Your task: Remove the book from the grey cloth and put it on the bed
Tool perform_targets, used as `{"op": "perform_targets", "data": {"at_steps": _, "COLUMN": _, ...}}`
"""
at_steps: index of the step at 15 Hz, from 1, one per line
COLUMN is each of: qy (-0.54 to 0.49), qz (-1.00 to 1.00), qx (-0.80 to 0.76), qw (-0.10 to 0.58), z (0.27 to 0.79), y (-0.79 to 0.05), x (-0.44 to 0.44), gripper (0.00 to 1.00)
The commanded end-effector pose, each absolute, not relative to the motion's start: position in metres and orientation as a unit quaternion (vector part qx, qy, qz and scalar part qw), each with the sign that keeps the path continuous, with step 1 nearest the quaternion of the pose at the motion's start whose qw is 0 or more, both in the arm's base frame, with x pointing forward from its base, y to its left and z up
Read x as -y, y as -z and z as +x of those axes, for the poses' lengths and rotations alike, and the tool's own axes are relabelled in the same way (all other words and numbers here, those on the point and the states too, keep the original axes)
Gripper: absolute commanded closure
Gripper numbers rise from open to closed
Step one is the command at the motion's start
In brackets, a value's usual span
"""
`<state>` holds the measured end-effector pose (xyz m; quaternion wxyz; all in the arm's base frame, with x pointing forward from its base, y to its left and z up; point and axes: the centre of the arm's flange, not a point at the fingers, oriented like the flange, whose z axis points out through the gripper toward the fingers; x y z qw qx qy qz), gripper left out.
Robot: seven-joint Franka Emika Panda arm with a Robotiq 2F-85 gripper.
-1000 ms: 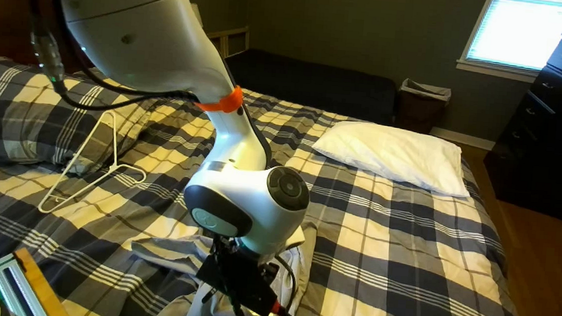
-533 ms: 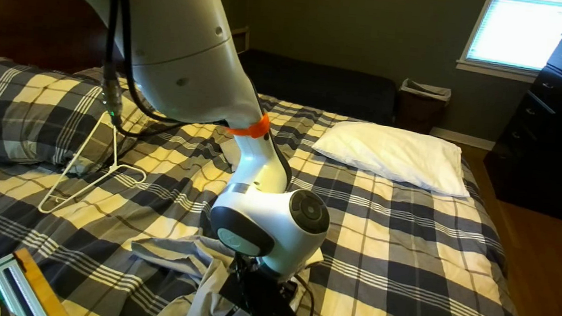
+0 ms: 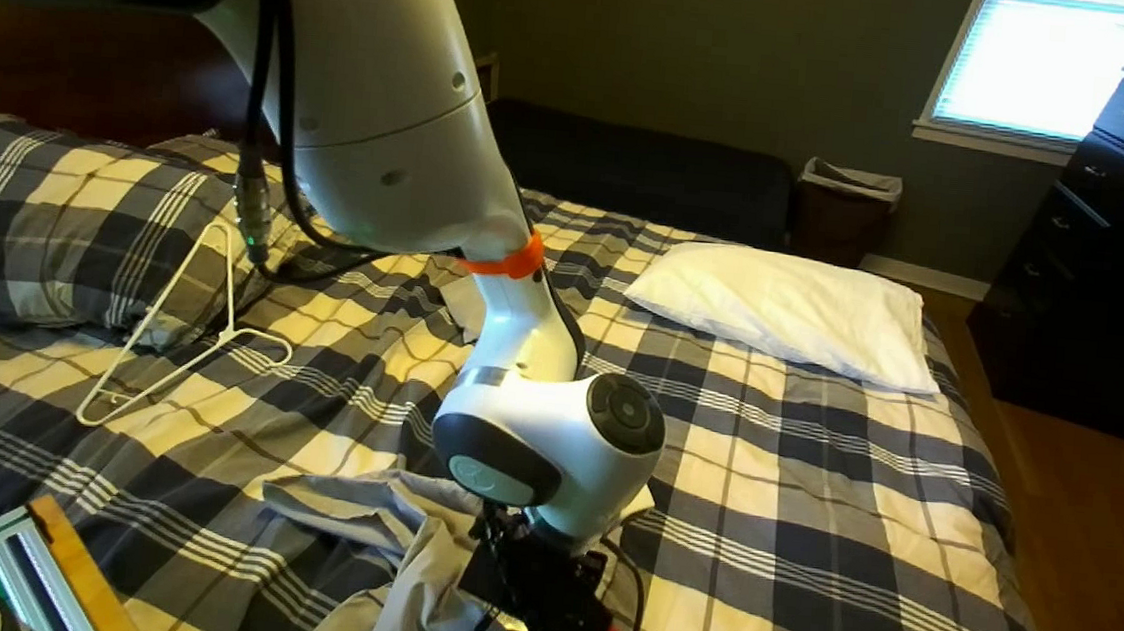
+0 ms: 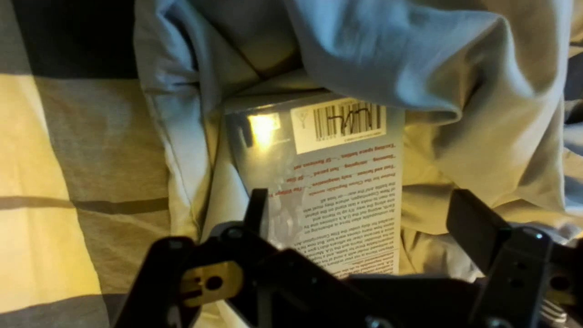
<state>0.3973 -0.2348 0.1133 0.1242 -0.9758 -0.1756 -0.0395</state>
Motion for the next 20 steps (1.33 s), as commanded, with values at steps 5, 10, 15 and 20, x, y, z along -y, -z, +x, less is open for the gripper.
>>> {"op": "perform_targets", "data": {"at_steps": 5, "qy": 0.027, "qz": -0.966, "qx": 0.231, "qw": 0.111, "z": 0.402, "y": -0.114, "x": 0.232, "gripper": 0.00}}
{"op": "perform_targets", "data": {"at_steps": 10, "qy": 0.057, "qz": -0.956, "qx": 0.262, "qw": 0.121, "z": 0.430, "y": -0.100, "x": 0.231, "gripper": 0.00}}
{"op": "perform_targets", "data": {"at_steps": 15, "qy": 0.042, "qz": -0.949, "qx": 0.272, "qw": 0.155, "z": 0.439, "y": -0.090, "x": 0.215, "gripper": 0.00}}
{"op": "perform_targets", "data": {"at_steps": 20, "qy": 0.024, "qz": -0.949, "qx": 0.268, "qw": 0.166, "z": 0.443, "y": -0.064, "x": 0.218, "gripper": 0.00}}
